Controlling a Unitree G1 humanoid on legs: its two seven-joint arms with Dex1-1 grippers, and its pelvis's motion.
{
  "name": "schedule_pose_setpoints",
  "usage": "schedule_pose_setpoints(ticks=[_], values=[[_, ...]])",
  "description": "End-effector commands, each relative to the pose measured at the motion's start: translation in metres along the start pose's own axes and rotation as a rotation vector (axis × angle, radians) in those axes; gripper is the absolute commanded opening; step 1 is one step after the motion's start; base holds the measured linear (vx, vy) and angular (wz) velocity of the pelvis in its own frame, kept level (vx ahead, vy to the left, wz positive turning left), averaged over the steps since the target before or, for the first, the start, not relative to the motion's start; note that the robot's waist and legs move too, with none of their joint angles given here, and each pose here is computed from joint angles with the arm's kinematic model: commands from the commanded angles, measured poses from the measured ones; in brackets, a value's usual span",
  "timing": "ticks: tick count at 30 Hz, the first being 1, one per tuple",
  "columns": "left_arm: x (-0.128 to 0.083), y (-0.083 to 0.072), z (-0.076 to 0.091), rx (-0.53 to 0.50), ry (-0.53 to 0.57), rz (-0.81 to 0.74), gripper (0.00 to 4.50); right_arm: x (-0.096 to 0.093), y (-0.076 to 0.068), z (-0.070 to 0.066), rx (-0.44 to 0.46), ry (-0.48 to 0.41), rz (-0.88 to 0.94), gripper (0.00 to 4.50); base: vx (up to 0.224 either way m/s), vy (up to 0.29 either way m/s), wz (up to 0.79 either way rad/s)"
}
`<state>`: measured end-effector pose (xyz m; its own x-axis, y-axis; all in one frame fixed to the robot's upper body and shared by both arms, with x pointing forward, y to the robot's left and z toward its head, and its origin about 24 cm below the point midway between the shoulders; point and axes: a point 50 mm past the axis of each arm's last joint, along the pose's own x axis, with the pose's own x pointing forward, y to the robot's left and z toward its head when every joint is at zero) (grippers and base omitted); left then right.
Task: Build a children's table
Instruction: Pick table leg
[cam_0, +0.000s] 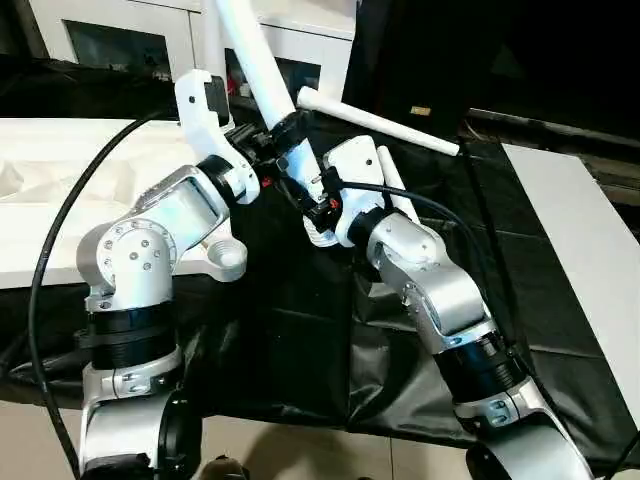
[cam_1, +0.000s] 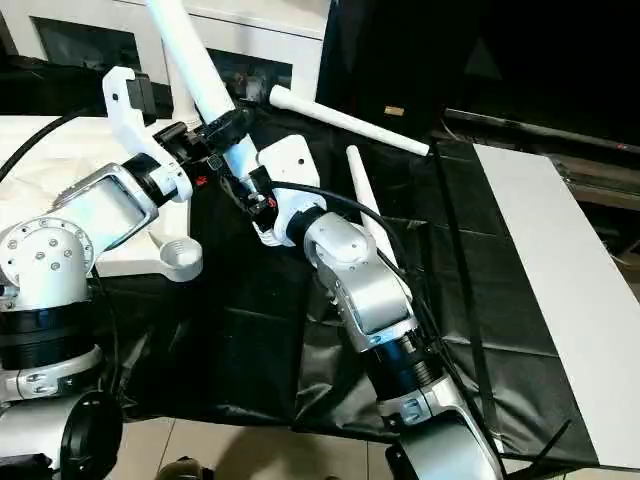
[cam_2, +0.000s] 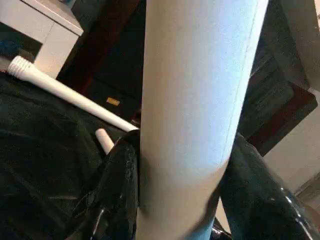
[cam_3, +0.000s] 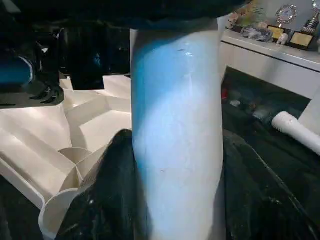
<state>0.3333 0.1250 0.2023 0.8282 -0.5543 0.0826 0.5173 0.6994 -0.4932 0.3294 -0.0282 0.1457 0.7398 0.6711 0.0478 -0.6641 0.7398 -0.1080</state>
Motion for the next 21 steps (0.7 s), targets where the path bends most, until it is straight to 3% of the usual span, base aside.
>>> schedule_pose_setpoints(ticks=[1,5,7,10,12,13,18,21], values=[[0.001,-0.010,0.001,0.004,-0.011,-0.066,1.94,0.000,-0.006,0.001,0.001,-0.005,-0.017,1.86,0.000,0.000,0.00],[0.000,-0.011,0.003,-0.004,-0.018,-0.082,1.93,0.000,-0.006,0.002,-0.003,-0.014,-0.019,1.86,0.000,0.000,0.00],[0.000,-0.011,0.005,-0.004,-0.022,-0.087,1.93,0.000,-0.005,0.004,0.012,-0.027,0.011,2.42,0.000,0.000,0.00],[-0.004,-0.009,0.010,0.012,-0.012,-0.106,1.93,-0.004,-0.002,0.014,0.190,-0.055,0.159,2.68,0.000,0.000,0.00],[-0.007,-0.009,0.012,0.026,0.012,-0.138,1.90,-0.008,-0.007,0.021,0.272,-0.047,0.238,2.96,0.000,0.000,0.00],[-0.007,-0.009,0.012,0.026,0.012,-0.138,1.90,-0.008,-0.007,0.021,0.272,-0.047,0.238,2.96,0.000,0.000,0.00],[-0.015,-0.011,0.017,0.029,0.058,-0.211,1.88,-0.026,-0.028,0.028,0.326,0.033,0.374,3.43,0.000,0.000,0.00],[-0.018,-0.011,0.021,0.021,0.070,-0.252,1.88,-0.040,-0.045,0.033,0.414,0.062,0.435,3.66,0.000,0.000,0.00]])
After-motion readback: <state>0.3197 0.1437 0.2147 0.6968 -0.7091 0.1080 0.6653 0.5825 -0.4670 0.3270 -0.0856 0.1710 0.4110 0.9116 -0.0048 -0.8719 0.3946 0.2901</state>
